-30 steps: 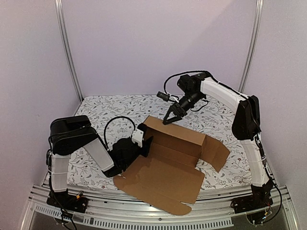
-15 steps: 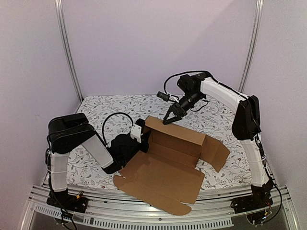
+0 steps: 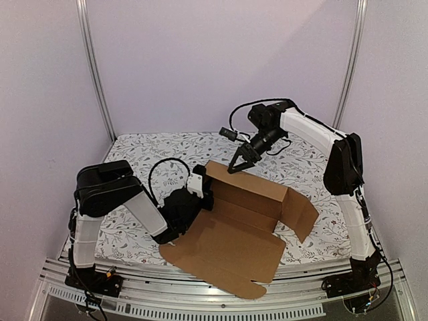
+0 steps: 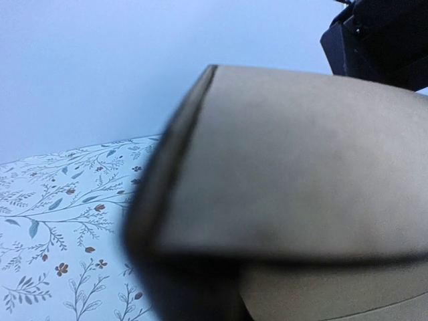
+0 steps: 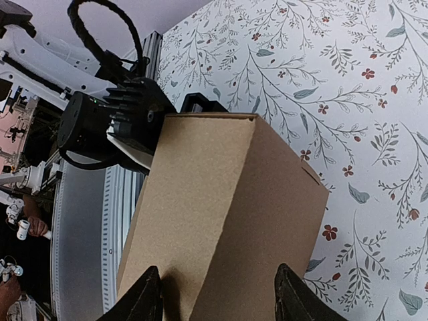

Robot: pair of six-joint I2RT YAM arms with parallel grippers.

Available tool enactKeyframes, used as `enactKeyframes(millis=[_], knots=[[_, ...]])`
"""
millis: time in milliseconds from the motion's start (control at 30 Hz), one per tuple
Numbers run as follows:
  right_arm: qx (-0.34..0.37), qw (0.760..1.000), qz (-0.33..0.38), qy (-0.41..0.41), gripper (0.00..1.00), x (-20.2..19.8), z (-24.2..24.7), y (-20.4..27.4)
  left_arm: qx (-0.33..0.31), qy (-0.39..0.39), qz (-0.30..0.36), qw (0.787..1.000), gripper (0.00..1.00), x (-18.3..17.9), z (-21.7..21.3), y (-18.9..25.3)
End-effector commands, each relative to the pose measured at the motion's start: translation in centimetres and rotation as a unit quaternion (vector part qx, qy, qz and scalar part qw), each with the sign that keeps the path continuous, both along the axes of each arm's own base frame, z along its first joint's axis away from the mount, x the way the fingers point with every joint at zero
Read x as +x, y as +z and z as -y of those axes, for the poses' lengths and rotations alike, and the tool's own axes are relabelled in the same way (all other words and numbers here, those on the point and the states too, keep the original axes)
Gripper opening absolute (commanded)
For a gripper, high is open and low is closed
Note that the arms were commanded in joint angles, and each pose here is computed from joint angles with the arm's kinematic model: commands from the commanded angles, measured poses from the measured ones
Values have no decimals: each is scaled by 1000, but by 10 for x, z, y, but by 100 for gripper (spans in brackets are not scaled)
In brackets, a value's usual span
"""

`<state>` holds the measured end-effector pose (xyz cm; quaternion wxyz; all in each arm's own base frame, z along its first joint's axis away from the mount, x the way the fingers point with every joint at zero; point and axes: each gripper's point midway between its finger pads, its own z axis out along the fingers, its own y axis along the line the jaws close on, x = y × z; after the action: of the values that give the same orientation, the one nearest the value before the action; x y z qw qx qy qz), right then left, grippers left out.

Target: Fold the paper box

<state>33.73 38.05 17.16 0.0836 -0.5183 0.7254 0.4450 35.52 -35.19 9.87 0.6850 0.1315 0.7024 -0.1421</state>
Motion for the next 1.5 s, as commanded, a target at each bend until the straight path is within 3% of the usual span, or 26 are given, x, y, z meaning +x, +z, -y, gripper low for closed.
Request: enactKeyframes(millis=[0, 100, 333, 600, 767, 1067, 1300, 1467], knots=[[-119, 983, -137, 13, 56, -53, 34, -22, -60, 13, 51, 997, 5, -3, 0, 34], [-114, 984, -137, 12, 56, -53, 33, -20, -51, 36, 47, 997, 0, -1, -8, 35], [-109, 983, -146, 11, 56, -55, 31, -18, -64, 59, 33, 996, 0, 1, -15, 33], [-87, 988, -130, 0, 56, -49, 33, 2, -52, 42, 54, 996, 38, -5, -11, 49], [-62, 992, -103, -31, 58, -28, 49, 32, -26, 14, 49, 998, 51, -16, -12, 60], [-15, 997, -47, -67, 65, -27, 102, 100, 74, -82, -34, 993, 60, -60, -23, 61], [-86, 991, 10, -106, 68, -34, 172, 87, 134, -178, -63, 973, 61, -98, -28, 103], [-129, 982, 22, -139, 69, -46, 201, 60, 213, -182, -103, 955, 63, -100, -31, 94]])
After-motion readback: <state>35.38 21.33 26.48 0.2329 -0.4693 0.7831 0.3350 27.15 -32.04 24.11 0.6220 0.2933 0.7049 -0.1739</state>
